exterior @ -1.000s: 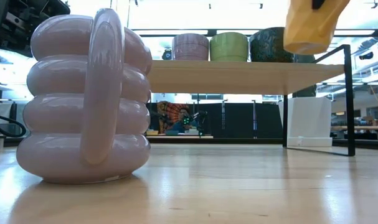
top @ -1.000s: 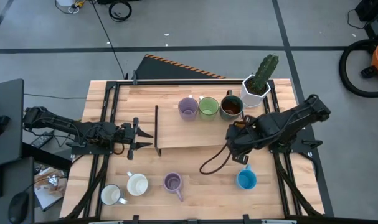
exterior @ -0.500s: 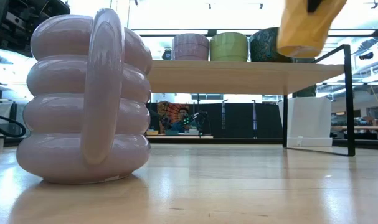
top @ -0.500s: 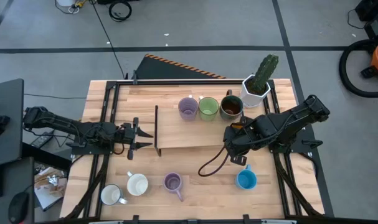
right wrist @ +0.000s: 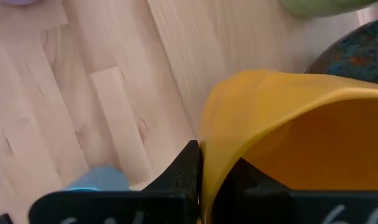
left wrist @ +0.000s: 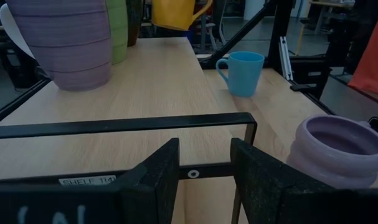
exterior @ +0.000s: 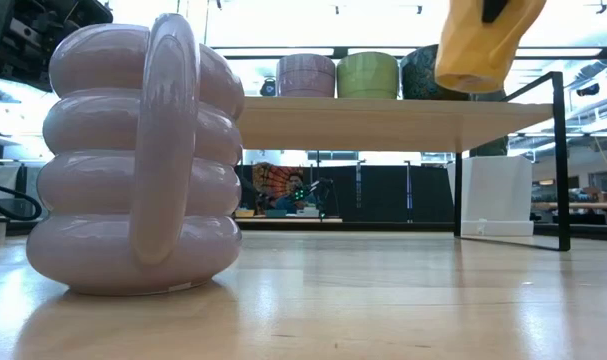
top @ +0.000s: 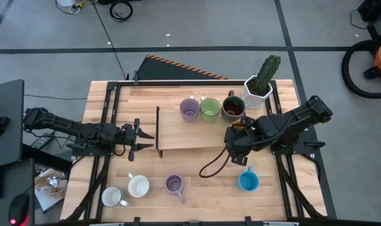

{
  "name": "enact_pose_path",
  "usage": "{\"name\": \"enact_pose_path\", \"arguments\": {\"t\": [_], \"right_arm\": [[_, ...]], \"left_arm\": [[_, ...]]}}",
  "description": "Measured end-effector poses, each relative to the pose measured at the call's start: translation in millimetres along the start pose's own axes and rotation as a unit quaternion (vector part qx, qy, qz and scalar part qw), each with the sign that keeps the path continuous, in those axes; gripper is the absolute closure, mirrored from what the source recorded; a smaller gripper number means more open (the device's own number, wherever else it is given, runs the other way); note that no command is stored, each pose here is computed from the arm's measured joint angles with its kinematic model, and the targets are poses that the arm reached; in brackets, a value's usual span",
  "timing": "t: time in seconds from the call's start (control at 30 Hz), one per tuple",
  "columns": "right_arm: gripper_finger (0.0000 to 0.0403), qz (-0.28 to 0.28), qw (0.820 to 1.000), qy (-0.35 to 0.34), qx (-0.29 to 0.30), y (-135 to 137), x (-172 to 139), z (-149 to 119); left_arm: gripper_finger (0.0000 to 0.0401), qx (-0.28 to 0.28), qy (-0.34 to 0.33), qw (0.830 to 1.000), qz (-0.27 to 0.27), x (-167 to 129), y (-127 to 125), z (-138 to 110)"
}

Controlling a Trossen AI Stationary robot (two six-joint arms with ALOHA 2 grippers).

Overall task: Place coffee mugs
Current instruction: Put the yellow mug on the shelf

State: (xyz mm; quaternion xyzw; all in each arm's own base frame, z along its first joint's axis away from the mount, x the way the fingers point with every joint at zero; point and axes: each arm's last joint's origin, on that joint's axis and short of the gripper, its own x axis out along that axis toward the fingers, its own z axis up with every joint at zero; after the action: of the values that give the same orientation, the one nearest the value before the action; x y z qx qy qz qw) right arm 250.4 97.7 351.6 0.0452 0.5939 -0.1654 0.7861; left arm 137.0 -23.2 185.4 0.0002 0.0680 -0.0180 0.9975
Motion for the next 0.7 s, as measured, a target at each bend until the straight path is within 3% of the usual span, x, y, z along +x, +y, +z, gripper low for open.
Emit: {"name": "enact_pose_path", "arguments": {"t": [0.27,0.7], "right_arm": [[0.0368,-0.012,0.999,0.044,0.006,-1,20,-6],[0.0348,-0.017,0.999,0.046,0.017,-9,25,0]], "left_arm": [[0.0252,-0.008,0.0,1.0,0.0,0,0,0],[0.0252,-0.008,0.0,1.0,0.0,0,0,0]]}}
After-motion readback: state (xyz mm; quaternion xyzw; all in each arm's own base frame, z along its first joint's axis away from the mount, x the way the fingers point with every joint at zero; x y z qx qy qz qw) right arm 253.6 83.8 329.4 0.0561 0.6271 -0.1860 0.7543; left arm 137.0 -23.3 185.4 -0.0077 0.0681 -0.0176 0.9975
